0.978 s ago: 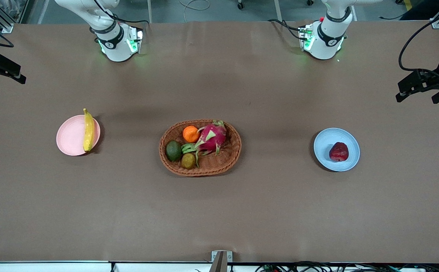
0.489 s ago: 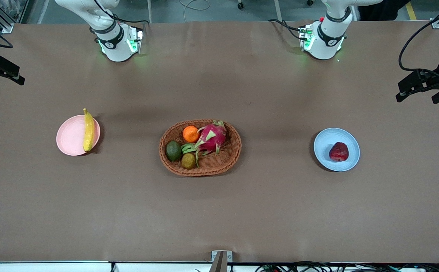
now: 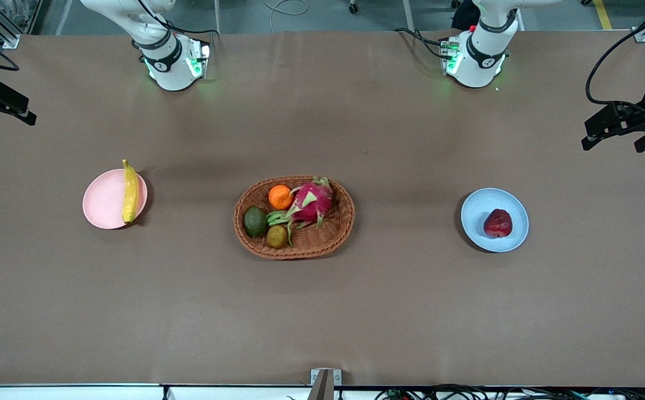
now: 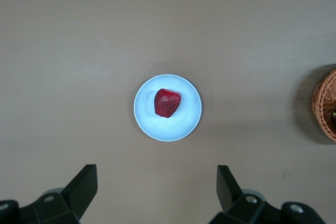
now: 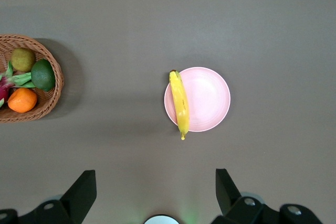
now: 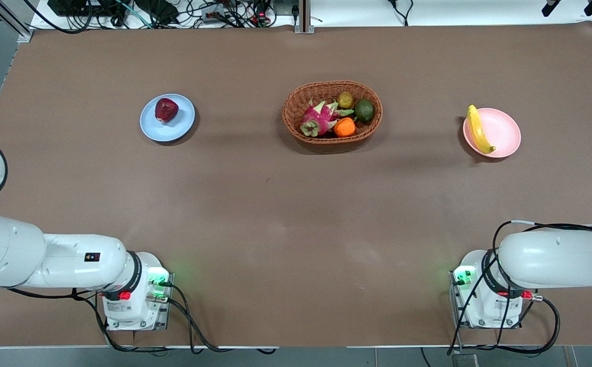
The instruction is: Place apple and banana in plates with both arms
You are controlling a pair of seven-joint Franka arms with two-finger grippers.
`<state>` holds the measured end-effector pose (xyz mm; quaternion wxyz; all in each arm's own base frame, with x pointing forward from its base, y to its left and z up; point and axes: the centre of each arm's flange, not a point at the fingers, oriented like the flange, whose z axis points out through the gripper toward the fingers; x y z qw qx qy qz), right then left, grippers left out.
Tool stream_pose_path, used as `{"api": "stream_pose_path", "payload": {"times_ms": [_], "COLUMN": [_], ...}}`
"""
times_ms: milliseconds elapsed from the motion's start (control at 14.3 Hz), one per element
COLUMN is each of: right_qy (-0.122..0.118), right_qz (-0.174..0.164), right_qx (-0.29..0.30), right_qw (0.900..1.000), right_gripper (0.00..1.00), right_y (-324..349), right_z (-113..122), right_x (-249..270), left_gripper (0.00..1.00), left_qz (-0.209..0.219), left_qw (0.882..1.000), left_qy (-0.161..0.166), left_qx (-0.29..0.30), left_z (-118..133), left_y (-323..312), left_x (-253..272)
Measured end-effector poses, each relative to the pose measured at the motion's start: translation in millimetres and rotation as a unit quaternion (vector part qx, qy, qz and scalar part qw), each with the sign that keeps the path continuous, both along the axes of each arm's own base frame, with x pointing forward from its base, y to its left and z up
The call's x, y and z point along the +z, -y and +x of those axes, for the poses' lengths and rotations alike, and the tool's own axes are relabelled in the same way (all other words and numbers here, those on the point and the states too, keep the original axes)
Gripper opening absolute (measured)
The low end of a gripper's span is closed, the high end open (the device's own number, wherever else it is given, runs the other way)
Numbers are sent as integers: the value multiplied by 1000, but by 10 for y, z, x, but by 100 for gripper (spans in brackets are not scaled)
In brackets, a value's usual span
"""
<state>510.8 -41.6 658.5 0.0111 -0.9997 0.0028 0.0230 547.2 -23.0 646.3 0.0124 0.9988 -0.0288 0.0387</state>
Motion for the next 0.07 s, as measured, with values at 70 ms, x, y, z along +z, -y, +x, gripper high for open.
{"api": "stream_pose_path", "payload": {"times_ms": [70], "right_qy": [0], "right_qz": [0], "right_qx": [0], "right_qw": [1000], "right_gripper": [100], "right_y": [0], "right_z": [0], "right_x": [0], "left_gripper": [100], "left_qz": [0], "left_qw": [1000], "left_qy": [0], "left_qx": [0], "left_z": [0], "left_y": [0], "left_x": [0]}}
